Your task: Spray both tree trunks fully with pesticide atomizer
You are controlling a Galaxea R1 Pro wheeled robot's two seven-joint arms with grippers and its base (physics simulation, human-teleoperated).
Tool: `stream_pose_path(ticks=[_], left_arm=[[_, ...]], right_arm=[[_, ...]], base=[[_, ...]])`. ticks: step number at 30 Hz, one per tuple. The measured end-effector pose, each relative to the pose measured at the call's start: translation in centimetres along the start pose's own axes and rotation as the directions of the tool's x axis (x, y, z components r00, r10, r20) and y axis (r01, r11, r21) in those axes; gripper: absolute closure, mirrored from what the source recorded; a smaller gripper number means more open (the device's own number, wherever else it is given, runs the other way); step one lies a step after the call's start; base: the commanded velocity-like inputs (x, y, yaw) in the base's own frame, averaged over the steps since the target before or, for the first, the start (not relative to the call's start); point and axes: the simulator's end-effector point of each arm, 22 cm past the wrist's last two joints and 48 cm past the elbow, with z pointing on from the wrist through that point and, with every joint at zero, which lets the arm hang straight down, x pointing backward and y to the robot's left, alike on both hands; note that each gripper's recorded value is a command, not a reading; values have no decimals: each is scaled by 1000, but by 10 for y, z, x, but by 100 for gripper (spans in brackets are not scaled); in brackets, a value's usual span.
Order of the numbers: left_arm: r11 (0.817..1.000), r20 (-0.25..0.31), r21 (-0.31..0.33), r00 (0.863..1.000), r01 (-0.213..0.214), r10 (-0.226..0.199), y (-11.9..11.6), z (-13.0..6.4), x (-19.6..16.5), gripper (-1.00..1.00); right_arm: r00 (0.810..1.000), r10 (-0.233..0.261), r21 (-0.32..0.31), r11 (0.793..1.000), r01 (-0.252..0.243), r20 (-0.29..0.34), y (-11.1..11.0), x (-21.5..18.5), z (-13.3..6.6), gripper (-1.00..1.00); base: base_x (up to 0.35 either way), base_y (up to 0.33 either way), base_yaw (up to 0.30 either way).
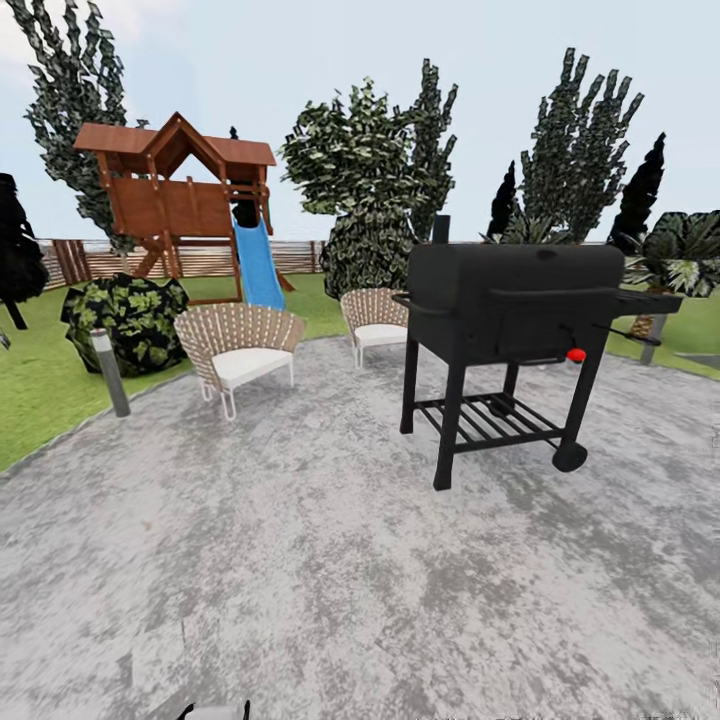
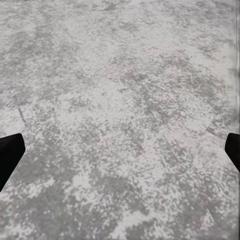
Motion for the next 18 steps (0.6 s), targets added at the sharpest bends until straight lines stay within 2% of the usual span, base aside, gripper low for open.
stream_pose_path(ticks=[13,18], left_arm=[[1000,13,0,1000,0,0,1,10,18,-100],[1000,15,1,1000,0,0,1,13,26,-100]], right_arm=[[1000,0,0,1000,0,12,0,13,19,-100],[1000,0,0,1000,0,15,1,19,26,-100]], base=[[0,0,-216],[0,0,-106]])
